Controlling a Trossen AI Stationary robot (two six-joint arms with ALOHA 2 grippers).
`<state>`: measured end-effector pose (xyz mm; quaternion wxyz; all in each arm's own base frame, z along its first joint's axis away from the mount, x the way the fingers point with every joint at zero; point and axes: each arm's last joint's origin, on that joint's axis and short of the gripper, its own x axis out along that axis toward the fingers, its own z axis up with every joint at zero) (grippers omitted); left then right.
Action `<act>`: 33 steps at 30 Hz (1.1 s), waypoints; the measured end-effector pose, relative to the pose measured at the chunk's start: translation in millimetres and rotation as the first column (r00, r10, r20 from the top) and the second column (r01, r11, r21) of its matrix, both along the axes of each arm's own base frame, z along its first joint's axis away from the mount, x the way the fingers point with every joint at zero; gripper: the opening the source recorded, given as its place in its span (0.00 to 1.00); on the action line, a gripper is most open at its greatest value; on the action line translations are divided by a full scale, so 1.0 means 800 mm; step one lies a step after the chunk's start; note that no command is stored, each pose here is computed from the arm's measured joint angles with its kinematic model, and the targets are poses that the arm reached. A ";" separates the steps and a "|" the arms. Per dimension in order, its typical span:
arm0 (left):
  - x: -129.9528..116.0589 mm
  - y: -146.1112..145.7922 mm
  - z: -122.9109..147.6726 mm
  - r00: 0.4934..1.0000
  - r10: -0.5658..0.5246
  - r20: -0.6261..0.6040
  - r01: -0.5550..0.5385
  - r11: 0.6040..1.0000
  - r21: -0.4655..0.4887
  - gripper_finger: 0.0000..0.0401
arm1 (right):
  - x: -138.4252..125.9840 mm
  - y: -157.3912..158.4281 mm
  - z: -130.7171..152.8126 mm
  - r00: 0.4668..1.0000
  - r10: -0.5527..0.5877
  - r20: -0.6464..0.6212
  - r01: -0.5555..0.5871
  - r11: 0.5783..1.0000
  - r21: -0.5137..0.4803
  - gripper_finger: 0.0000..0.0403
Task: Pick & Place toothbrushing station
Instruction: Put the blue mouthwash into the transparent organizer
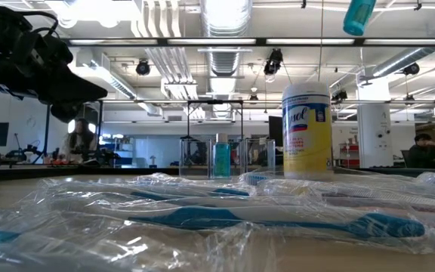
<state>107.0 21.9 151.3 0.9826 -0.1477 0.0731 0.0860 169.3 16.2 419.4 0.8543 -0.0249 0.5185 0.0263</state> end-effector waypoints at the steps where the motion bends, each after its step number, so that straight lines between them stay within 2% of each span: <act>1: 0.000 0.000 0.000 1.000 0.001 0.001 -0.001 1.000 -0.009 0.04 | -0.005 0.000 -0.002 1.000 -0.003 0.000 0.003 1.000 0.001 0.24; 10: 0.000 0.000 0.001 1.000 0.005 0.010 -0.004 1.000 -0.020 0.03 | -0.040 -0.004 -0.031 1.000 -0.004 -0.010 0.004 1.000 -0.001 0.24; 22: 0.000 0.000 0.001 1.000 0.007 0.011 -0.006 1.000 -0.022 0.03 | -0.091 -0.009 -0.078 0.997 -0.009 0.077 0.007 1.000 0.015 0.24; 27: 0.000 0.000 0.001 1.000 0.010 0.012 -0.010 1.000 -0.022 0.03 | -0.099 -0.008 -0.097 0.984 0.024 0.177 -0.036 0.997 0.066 0.24; 33: 0.000 0.000 0.001 1.000 0.011 0.011 -0.011 1.000 -0.023 0.03 | -0.114 -0.009 -0.130 0.987 -0.018 0.157 0.002 0.995 0.096 0.24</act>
